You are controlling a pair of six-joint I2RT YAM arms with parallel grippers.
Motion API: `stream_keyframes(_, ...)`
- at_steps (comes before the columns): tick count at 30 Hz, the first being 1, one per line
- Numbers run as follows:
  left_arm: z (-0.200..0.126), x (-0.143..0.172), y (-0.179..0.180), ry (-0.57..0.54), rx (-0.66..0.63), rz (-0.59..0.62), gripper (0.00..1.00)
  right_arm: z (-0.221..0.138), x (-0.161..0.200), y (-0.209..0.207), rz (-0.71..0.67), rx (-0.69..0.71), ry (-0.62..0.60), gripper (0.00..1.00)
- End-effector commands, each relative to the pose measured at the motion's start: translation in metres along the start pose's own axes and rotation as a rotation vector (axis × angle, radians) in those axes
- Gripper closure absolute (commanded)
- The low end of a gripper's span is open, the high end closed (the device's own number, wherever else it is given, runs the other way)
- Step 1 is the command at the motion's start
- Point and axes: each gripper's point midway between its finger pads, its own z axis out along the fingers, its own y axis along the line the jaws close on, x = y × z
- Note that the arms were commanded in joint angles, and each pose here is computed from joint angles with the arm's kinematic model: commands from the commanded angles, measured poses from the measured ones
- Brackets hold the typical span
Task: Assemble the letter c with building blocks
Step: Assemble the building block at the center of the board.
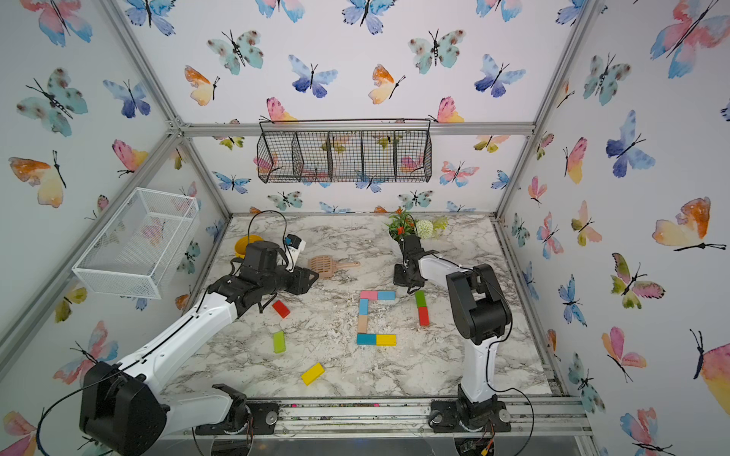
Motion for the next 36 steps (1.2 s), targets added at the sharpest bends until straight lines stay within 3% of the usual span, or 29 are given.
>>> stream_keyframes(1, -0.002, -0.009, -0.002, -0.012, 0.018, -0.005, 0.41, -0.008, 0.001, -0.011, 0.022, 0.026, -0.003, 0.93)
stream_keyframes(29, -0.004, -0.012, -0.001, -0.02, 0.02, -0.007, 0.41, -0.02, -0.001, -0.022, 0.041, -0.008, -0.009, 0.91)
stream_keyframes(36, -0.003, -0.011, 0.001, -0.017, 0.02, -0.012, 0.41, -0.048, -0.01, -0.017, 0.055, -0.044, -0.09, 0.92)
